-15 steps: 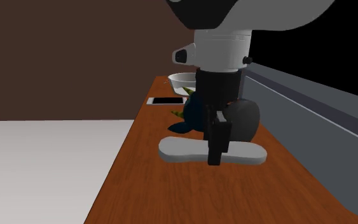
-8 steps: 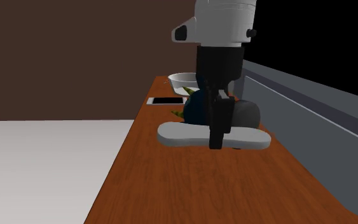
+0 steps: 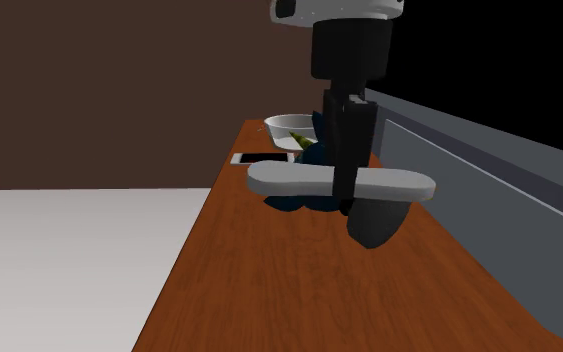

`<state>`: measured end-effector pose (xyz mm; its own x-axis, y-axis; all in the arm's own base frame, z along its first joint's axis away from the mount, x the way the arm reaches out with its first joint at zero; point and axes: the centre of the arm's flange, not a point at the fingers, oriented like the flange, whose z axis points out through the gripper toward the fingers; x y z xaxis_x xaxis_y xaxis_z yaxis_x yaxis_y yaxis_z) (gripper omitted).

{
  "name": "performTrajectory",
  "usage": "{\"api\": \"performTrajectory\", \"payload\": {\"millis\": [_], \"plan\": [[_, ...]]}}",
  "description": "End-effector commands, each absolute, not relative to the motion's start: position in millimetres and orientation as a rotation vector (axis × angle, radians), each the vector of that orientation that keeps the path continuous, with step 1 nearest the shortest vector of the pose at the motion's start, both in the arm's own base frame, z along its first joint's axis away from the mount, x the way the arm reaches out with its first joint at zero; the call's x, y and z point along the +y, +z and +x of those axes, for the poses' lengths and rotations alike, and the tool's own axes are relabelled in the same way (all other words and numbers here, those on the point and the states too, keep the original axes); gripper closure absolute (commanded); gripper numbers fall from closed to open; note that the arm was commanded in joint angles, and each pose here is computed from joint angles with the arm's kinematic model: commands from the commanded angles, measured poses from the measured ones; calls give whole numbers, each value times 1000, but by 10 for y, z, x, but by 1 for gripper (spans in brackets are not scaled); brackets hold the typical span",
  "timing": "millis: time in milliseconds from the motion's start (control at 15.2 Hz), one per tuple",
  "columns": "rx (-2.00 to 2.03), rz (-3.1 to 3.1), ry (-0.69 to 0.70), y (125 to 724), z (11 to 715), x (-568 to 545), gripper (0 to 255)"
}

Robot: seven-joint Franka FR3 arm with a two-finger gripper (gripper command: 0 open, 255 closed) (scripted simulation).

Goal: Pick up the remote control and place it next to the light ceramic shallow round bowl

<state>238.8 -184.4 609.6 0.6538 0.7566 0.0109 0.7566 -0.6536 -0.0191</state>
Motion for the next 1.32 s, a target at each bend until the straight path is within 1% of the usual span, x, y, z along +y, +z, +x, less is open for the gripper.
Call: {"api": "performTrajectory", "payload": {"millis": [0,264,1254], "plan": [[-1298,-2837,-3,6191,2383,-1839,255],[-1298,-2837,-3,6354,2383,-1838,255],[-1298,-2837,-3,6367,4201,-2622,255]]}}
